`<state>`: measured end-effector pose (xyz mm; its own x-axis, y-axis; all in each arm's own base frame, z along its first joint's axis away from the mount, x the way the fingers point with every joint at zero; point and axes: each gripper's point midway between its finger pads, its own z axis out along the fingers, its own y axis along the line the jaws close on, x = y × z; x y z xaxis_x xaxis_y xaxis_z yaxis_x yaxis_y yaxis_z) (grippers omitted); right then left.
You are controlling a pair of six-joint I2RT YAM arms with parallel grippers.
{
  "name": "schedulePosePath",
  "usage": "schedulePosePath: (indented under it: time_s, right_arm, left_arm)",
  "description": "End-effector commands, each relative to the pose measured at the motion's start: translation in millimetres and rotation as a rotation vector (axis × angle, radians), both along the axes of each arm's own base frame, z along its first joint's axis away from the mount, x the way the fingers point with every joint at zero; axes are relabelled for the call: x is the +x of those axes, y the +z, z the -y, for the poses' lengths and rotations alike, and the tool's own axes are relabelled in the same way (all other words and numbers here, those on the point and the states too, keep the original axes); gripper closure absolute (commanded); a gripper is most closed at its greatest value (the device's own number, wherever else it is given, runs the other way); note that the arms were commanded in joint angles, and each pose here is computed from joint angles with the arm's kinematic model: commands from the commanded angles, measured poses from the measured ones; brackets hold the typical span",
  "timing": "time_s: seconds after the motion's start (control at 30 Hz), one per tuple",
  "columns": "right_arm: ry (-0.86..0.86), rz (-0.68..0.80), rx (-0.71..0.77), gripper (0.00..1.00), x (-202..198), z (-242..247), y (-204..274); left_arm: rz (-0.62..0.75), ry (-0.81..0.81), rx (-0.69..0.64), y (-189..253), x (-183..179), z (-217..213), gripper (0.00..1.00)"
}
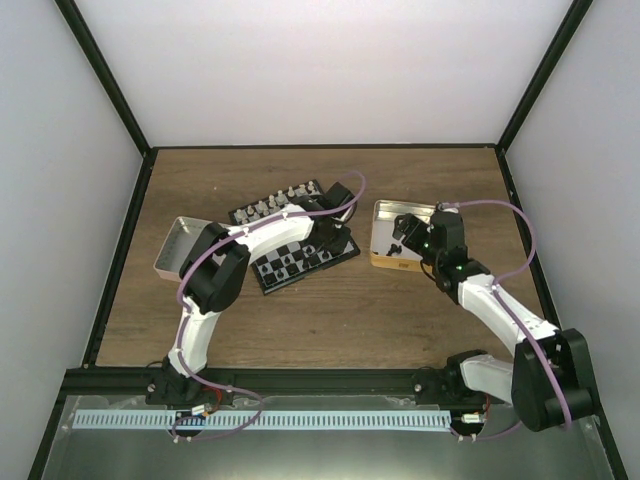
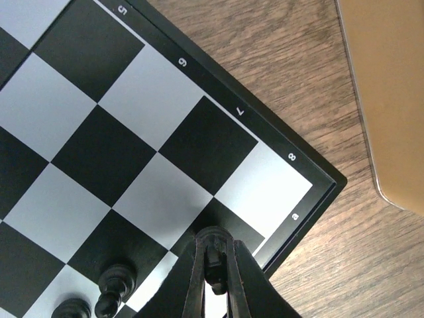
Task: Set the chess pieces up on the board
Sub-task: Adjust the chess piece on the chessboard, then adjust the storage box at the center of the board.
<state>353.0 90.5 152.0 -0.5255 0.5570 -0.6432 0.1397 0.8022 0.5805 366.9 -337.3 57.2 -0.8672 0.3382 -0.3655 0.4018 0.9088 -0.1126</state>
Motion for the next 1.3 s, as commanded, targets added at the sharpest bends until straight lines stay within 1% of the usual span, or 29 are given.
schedulePosePath:
  time_s: [0.0, 0.13, 0.33, 0.5, 0.7, 0.8, 0.87, 1.03, 1.13, 1.27]
  right_arm:
    - [-0.001, 0.014, 0.012, 0.1, 4.3, -1.1, 3.7]
    - [0.0, 0.009, 0.016, 0.1, 4.5, -1.8, 2.7]
    - [0.001, 0.006, 0.015, 0.1, 4.4, -1.8, 2.6]
    - [-0.001, 0.004, 0.014, 0.1, 4.7, -1.4, 2.4]
    - [0.003, -0.001, 0.019, 0.1, 5.7, -3.1, 2.8]
    - [0.007, -0.012, 0.018, 0.1, 8.1, -4.4, 3.2]
    - [0.01, -0.027, 0.016, 0.1, 11.5, -6.0, 2.5]
    - [-0.01, -0.092, -0.008, 0.11, 30.0, -7.3, -3.3]
    - [-0.045, -0.134, -0.025, 0.1, 49.9, -6.3, -4.6]
    - [-0.123, -0.187, -0.027, 0.1, 76.4, -2.0, -10.7]
  left_arm:
    - [-0.03, -0.031, 0.021, -5.3, -8.4, -2.4, 0.91]
    - [-0.044, -0.041, 0.022, -8.7, -11.8, -1.0, 0.91]
    - [-0.048, -0.048, 0.013, -8.3, -12.1, 1.5, 0.88]
    - [-0.049, -0.052, 0.012, -8.0, -11.1, 3.1, 0.82]
    - [-0.035, -0.052, -0.009, 3.2, -7.4, 8.0, 0.74]
    - [0.003, -0.047, -0.032, 20.0, -0.5, 12.1, 0.7]
    - [0.045, -0.043, -0.064, 38.3, 6.0, 16.7, 0.66]
    - [0.176, -0.003, -0.135, 89.8, 19.1, 16.5, 0.62]
    - [0.25, 0.031, -0.162, 113.2, 19.1, 5.5, 0.6]
    - [0.347, 0.084, -0.184, 139.8, 12.3, -21.5, 0.55]
